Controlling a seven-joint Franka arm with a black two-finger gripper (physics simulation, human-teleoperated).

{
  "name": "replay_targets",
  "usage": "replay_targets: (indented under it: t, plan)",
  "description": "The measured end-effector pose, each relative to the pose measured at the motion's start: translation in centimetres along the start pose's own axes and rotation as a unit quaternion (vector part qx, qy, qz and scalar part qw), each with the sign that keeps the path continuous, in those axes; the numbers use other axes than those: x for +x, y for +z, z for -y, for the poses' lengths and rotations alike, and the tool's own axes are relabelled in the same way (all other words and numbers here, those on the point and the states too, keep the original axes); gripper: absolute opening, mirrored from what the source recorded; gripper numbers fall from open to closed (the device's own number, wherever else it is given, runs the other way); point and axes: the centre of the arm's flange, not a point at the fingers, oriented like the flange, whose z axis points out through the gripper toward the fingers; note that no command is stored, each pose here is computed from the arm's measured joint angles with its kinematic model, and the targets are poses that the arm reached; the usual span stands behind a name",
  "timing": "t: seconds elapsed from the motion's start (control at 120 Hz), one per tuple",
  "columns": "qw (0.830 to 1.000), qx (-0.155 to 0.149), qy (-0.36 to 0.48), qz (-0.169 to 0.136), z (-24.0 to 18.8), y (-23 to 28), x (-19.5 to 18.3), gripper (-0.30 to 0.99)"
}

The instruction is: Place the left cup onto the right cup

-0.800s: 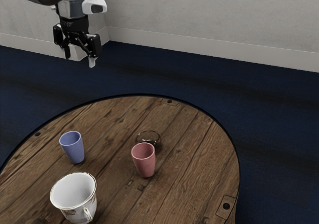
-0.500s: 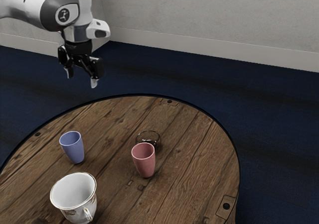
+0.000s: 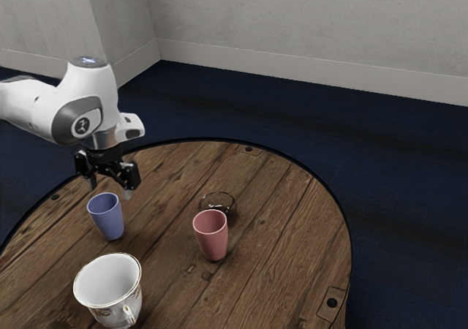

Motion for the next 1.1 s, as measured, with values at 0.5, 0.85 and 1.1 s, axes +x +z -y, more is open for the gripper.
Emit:
replay_targets:
  t: [0.5, 0.85, 1.1]
  plan:
    - [0.998, -0.003, -0.06, -0.031, 1.7, 5.1, 1.9, 0.69]
    - [0.997, -0.004, -0.066, -0.027, 0.6, 10.7, 2.9, 0.55]
    - [0.996, -0.007, -0.081, -0.042, 2.0, 10.8, 3.2, 0.1]
